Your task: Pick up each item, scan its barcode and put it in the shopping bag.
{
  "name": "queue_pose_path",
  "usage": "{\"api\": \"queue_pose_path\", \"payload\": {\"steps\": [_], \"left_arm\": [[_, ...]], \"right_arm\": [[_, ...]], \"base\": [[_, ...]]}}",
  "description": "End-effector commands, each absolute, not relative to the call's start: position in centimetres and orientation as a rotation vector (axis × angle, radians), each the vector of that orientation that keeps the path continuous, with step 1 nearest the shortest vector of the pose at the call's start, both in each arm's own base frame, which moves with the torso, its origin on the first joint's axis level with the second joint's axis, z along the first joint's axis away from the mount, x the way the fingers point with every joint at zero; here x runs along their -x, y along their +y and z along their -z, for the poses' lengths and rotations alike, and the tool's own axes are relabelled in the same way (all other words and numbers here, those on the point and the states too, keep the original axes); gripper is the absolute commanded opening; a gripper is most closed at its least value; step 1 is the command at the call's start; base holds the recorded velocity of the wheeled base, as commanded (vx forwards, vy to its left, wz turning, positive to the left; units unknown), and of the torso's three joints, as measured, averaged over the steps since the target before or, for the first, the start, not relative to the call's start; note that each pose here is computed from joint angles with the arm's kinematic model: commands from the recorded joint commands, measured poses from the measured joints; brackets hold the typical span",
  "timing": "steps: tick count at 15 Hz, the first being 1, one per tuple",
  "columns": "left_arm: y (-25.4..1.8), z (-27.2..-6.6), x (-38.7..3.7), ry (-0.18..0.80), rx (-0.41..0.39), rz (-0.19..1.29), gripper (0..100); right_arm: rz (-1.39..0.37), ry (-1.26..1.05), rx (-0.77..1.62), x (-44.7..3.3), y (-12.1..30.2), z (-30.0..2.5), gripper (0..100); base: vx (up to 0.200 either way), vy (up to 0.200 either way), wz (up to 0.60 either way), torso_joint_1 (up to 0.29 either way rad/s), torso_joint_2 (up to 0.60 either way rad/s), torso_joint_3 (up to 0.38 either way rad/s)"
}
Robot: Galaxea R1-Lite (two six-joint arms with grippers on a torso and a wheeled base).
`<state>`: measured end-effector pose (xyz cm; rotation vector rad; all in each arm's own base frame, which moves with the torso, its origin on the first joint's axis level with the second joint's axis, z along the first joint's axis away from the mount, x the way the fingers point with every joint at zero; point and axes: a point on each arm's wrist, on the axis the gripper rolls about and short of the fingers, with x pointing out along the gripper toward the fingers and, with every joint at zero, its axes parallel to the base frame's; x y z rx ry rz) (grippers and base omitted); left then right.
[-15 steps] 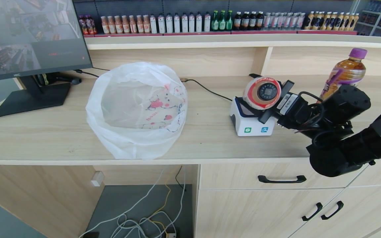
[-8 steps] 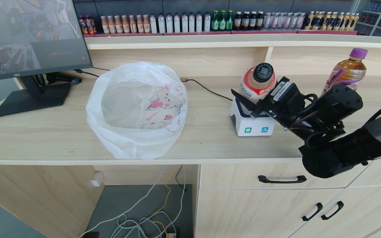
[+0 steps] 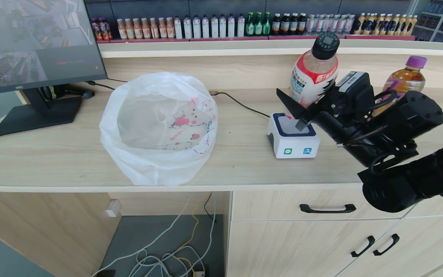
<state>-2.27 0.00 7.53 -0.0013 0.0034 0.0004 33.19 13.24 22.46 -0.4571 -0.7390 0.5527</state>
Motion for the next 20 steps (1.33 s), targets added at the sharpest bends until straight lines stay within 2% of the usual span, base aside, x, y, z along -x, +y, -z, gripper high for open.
{"api": "queue_pose_path", "payload": {"steps": [1, 5, 9, 14, 18, 20], "left_arm": [[0.0, -7.5, 2.3, 0.003, 0.002, 0.000, 100], [0.0, -7.5, 2.3, 0.003, 0.000, 0.000, 100], [0.0, -7.5, 2.3, 0.003, 0.000, 0.000, 100], [0.0, -7.5, 2.3, 0.003, 0.000, 0.000, 100], [0.0, -7.5, 2.3, 0.003, 0.003, 0.000, 100], [0.0, -7.5, 2.3, 0.003, 0.003, 0.000, 100]], "right_arm": [[-0.553, -0.689, 0.402, -30.6, 13.4, -22.5, 0], [-0.533, -0.660, 0.279, -28.4, 12.9, -23.5, 0], [-0.511, -0.564, 0.077, -26.4, 11.8, -23.3, 0], [-0.508, -0.432, 0.040, -24.9, 11.1, -20.7, 0], [-0.456, -0.461, -0.020, -25.1, 11.0, -21.8, 0], [-0.453, -0.484, -0.049, -25.4, 11.1, -22.4, 0]], "base": [[0.000, 0.000, 0.00, 0.000, 0.00, 0.000], [0.000, 0.000, 0.00, 0.000, 0.00, 0.000], [0.000, 0.000, 0.00, 0.000, 0.00, 0.000], [0.000, 0.000, 0.00, 0.000, 0.00, 0.000], [0.000, 0.000, 0.00, 0.000, 0.00, 0.000], [0.000, 0.200, 0.00, 0.002, 0.00, 0.002]]}}
